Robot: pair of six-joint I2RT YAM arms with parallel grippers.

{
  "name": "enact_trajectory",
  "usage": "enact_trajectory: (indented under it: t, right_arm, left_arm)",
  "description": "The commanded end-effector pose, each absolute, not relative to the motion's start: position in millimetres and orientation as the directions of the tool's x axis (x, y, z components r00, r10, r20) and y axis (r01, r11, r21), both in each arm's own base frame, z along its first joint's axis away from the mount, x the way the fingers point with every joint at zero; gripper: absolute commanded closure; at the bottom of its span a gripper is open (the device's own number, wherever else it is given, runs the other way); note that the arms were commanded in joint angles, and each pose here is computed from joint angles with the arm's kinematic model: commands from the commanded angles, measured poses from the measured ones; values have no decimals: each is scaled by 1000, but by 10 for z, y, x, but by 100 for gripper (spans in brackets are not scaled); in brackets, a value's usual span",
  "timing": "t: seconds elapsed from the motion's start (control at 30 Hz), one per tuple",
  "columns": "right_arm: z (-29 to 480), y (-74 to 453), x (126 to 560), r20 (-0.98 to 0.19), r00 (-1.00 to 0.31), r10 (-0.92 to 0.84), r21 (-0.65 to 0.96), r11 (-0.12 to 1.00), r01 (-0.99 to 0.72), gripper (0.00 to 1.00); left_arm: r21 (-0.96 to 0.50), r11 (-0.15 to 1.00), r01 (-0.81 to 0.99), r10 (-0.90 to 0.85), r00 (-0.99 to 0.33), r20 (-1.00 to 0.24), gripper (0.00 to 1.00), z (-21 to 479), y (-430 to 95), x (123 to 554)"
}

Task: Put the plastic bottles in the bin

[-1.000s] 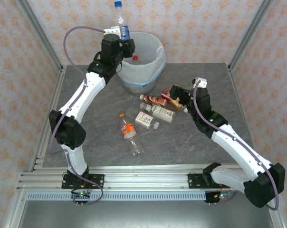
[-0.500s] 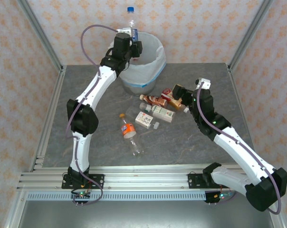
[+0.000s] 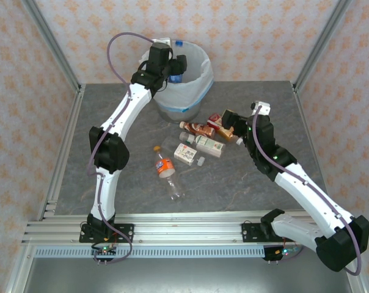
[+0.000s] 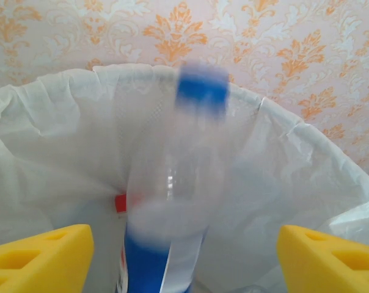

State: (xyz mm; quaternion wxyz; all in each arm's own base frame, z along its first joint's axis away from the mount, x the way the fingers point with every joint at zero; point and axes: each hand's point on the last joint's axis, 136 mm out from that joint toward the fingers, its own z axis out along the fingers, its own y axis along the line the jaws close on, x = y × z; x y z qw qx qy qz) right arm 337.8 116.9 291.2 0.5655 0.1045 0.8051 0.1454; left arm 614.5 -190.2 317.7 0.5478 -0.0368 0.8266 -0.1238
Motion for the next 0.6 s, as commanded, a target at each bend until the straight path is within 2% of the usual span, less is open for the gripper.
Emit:
enact_trajectory:
  t: [0.0, 0.17, 0.57]
  right_arm:
    - [2843, 1121, 3356, -884, -344, 317, 329, 944, 25, 1]
    - [2792, 1115, 3354, -881, -352, 316, 327, 945, 31, 1]
    - [2654, 1107, 3353, -877, -373, 301, 308, 950, 43, 1]
  left_arm:
    - [-260, 961, 92, -204, -399, -894, 18, 3238, -1973, 6129]
    - [-292, 949, 122, -219, -410, -885, 16, 3317, -2033, 6093]
    - [-359, 920, 160, -265, -421, -868, 3, 3457, -2115, 6009]
